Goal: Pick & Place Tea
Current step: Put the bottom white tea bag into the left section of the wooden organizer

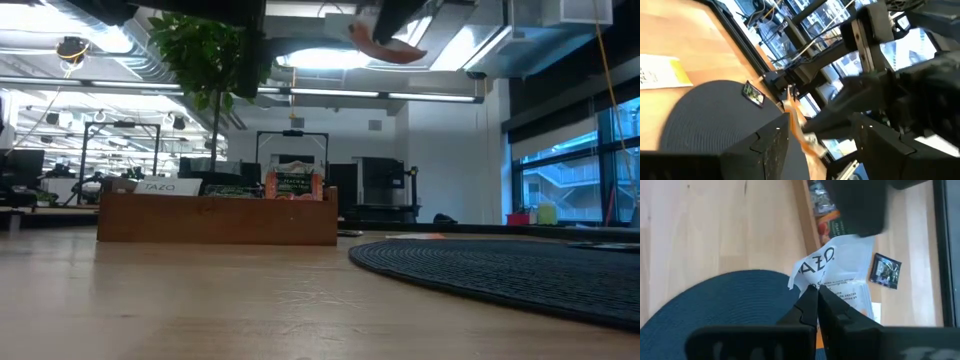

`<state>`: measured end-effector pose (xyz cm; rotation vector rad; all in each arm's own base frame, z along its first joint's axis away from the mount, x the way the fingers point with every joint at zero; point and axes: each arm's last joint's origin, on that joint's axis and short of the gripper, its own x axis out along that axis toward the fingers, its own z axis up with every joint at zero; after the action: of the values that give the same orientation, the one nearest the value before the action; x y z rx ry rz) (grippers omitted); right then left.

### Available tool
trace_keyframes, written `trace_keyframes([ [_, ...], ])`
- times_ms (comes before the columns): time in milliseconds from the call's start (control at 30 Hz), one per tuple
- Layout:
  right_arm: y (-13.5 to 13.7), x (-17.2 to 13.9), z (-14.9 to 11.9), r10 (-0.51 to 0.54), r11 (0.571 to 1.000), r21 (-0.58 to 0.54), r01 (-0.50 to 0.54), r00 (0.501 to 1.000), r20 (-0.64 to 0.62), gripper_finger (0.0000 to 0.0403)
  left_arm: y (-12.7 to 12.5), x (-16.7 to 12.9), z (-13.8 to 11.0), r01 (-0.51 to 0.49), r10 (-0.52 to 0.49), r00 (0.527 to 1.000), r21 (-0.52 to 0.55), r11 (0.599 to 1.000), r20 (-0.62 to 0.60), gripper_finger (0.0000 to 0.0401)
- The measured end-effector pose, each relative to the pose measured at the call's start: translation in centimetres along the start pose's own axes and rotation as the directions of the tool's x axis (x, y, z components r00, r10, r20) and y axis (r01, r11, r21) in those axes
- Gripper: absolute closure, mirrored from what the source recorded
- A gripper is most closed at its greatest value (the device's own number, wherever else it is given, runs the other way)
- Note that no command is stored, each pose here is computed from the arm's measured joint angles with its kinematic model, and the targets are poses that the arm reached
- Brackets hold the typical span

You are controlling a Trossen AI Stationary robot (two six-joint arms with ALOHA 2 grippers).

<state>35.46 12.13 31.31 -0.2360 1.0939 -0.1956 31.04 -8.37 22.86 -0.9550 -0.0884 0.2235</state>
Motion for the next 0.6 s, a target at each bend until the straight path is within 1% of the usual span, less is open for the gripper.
trace_keyframes([
  [200,-0.2,0.1,0.1,-0.004,1.0,0.012,0.003,1.0,0.003,0.0392,0.3,0.0,-0.2,-0.022,0.022,1.0,0.014,1.0,-0.022,0.0194],
  [333,-0.1,0.1,0.2,-0.001,1.0,0.016,0.001,1.0,0.011,0.0392,0.6,0.0,-0.2,-0.052,0.052,0.999,-0.013,0.999,-0.015,0.0196],
  [467,-0.1,0.1,0.4,0.006,1.0,0.026,-0.007,0.999,0.038,0.0392,0.9,0.3,0.1,-0.07,0.07,0.997,-0.028,0.997,-0.014,0.0211],
  [600,0.0,0.1,0.6,0.008,0.999,0.031,-0.01,0.999,0.05,0.0392,1.2,0.5,0.4,-0.073,0.072,0.997,-0.029,0.997,-0.016,0.0237],
])
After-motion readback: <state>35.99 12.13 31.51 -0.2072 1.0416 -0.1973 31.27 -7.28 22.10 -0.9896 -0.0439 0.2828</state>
